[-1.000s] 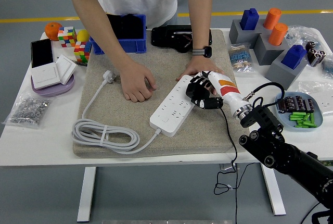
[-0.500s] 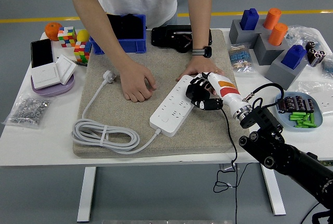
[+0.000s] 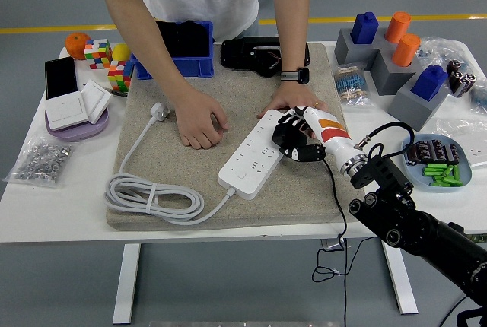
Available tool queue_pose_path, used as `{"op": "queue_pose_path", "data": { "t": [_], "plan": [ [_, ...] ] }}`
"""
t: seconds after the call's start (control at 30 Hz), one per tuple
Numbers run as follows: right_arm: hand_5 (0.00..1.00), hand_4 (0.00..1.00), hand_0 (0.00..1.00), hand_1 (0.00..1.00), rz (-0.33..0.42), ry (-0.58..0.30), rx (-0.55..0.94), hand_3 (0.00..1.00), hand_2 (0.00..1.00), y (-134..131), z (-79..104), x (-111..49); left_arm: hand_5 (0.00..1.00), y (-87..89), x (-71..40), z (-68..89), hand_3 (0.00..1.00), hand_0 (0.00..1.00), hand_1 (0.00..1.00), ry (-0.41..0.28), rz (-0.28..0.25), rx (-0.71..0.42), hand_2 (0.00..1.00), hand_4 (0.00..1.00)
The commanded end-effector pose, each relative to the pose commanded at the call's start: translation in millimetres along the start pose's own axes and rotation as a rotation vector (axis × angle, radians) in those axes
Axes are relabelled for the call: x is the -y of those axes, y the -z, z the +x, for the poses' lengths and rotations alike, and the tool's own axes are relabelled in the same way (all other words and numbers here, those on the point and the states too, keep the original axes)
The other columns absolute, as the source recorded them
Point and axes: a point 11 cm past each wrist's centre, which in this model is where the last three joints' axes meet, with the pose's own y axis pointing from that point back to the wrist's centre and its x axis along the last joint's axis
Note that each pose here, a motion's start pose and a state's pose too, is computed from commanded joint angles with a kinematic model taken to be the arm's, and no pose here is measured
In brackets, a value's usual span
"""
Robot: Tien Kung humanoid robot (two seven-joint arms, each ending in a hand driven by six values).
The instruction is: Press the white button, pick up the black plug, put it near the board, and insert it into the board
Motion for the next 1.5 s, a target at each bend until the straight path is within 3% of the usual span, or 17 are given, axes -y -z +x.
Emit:
{"op": "queue_pose_path", "data": {
  "t": [0.17,0.2,0.97,1.0,1.5],
  "plan": [
    [0.002,0.831,0.592,0.554,0.005,0.007,0.006,0.611,0.548,1.0,-0.9,0.1,0.176,0.3,0.1,-0.2,0.679,0.682,0.675,0.0,0.001,0.001,0.657,0.533],
    [0.002,0.901,0.648,0.611,0.005,0.009,0.007,0.633,0.566,0.8,-1.1,0.0,0.175,0.3,0.1,-0.3,0.678,0.682,0.676,0.0,0.001,0.001,0.657,0.533],
    [0.002,0.864,0.656,0.626,0.034,-0.018,0.008,0.632,0.57,5.3,3.8,1.8,0.173,-0.8,-0.2,0.0,0.678,0.681,0.674,-0.001,-0.001,0.002,0.656,0.532],
    [0.002,0.787,0.502,0.483,0.038,-0.021,0.007,0.594,0.5,5.8,4.1,1.8,0.173,-0.7,-0.1,-0.1,0.678,0.682,0.675,-0.001,-0.001,0.002,0.656,0.531],
    [0.002,0.806,0.493,0.46,0.036,-0.005,0.005,0.58,0.481,5.2,-0.4,-0.2,0.177,0.9,0.3,-1.3,0.678,0.681,0.675,0.001,0.003,0.003,0.656,0.53]
  ]
}}
